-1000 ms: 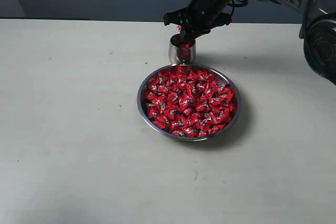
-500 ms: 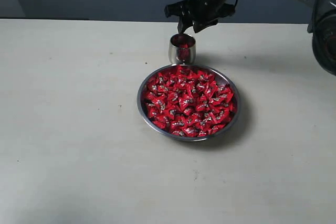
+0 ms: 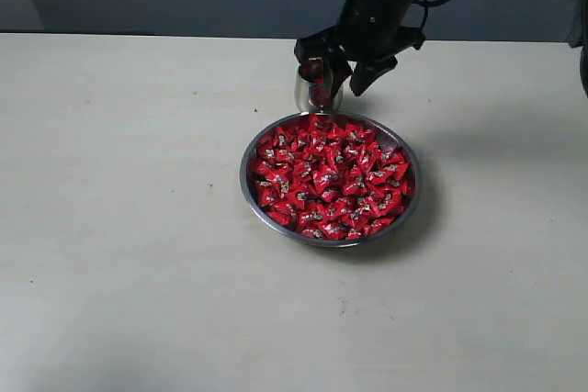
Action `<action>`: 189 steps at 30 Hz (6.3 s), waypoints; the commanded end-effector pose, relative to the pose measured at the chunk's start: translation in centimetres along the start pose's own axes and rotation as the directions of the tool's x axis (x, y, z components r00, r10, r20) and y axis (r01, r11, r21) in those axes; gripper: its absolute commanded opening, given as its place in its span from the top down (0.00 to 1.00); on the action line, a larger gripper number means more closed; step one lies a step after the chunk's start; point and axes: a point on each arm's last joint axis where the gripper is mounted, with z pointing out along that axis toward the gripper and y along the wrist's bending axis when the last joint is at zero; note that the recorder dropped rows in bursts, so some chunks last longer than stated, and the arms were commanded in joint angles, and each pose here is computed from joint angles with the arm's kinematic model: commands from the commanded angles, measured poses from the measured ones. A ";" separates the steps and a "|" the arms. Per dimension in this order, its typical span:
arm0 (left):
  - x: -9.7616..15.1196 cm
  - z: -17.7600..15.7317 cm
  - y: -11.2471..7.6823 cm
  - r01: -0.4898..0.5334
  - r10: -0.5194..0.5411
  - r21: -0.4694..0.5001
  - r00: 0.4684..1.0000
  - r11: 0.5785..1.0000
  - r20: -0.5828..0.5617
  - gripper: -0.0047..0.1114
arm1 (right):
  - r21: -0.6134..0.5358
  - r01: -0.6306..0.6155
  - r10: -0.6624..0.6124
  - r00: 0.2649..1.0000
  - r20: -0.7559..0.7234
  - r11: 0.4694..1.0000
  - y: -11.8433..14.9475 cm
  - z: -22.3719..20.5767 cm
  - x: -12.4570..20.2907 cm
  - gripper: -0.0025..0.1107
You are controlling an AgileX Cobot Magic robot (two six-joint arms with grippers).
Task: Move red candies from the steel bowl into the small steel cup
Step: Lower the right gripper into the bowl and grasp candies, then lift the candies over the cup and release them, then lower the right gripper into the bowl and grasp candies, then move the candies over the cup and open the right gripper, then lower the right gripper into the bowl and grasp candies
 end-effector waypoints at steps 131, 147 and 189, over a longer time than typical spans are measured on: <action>-0.1 0.0 0.0 -0.001 0.001 0.001 1.000 1.000 0.014 0.96 | -0.051 0.045 -0.047 0.998 -0.037 0.998 4.1 3.3 2.6 0.99; -0.1 0.0 0.0 -0.001 0.001 0.001 1.000 1.000 0.014 0.96 | -0.011 0.012 -0.008 0.966 0.257 1.000 2.7 -1.4 0.1 0.99; -0.1 0.0 0.0 -0.001 0.001 0.001 1.000 1.000 0.014 0.96 | -0.064 -0.068 0.077 0.984 0.162 0.996 -0.8 -4.1 1.3 0.63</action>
